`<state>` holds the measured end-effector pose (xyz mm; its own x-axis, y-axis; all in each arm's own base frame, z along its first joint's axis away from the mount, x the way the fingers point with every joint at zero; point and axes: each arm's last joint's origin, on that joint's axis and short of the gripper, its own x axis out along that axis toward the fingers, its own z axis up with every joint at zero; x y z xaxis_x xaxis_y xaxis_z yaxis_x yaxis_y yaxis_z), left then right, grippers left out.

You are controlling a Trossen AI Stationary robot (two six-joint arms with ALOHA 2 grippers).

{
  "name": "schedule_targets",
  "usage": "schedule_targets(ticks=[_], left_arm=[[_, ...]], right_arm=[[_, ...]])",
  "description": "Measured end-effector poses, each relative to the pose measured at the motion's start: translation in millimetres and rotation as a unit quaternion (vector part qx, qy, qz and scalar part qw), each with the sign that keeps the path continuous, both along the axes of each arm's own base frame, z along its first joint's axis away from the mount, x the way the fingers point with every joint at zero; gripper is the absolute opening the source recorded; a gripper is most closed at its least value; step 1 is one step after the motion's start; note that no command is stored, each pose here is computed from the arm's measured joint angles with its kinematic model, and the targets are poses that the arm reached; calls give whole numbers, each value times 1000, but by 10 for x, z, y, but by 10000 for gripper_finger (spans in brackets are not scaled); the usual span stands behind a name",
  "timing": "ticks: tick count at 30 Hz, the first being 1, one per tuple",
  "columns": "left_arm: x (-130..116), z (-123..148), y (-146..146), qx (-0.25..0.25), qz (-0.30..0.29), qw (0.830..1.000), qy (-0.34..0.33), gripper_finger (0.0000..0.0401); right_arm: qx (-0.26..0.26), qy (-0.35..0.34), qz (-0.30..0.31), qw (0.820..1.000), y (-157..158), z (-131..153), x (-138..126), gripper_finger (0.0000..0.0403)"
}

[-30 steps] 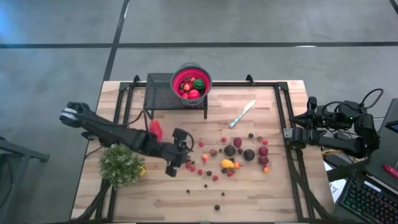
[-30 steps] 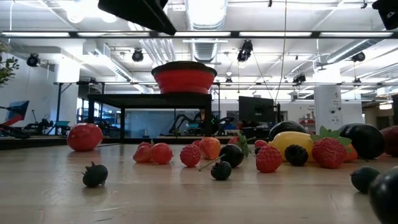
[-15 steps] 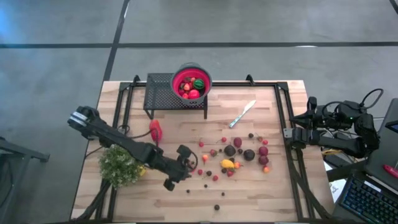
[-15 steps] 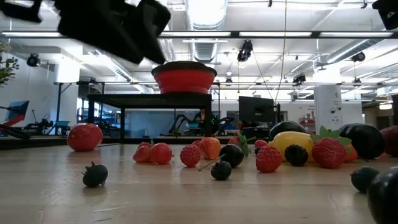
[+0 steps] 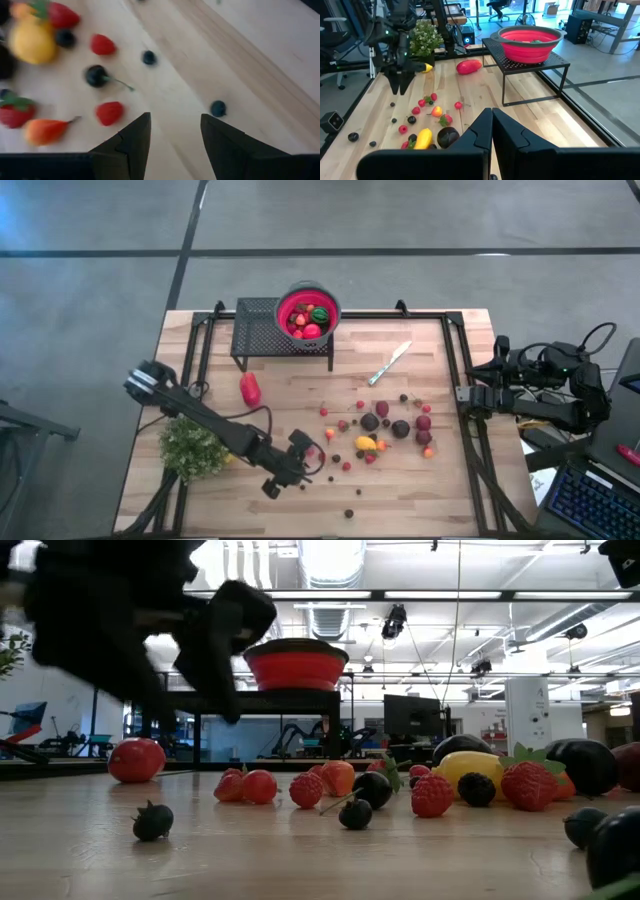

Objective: Pick & Place Fruit
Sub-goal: Put the blueberry into the red gray strainer bowl on the shelf

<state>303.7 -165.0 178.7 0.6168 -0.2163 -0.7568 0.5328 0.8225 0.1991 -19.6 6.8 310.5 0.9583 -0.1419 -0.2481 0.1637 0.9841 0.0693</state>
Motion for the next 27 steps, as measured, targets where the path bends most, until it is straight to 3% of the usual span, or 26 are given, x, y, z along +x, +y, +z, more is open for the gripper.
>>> schedule_targets(ticks=[18,27], left_arm=[[234,-348,-227,-38,-55,996,62,174],[237,-389,-235,-49,-50,995,77,126]], right_arm=[[0,0,0,1000,0,1,-1,8],[0,0,0,1000,0,1,-1,8]])
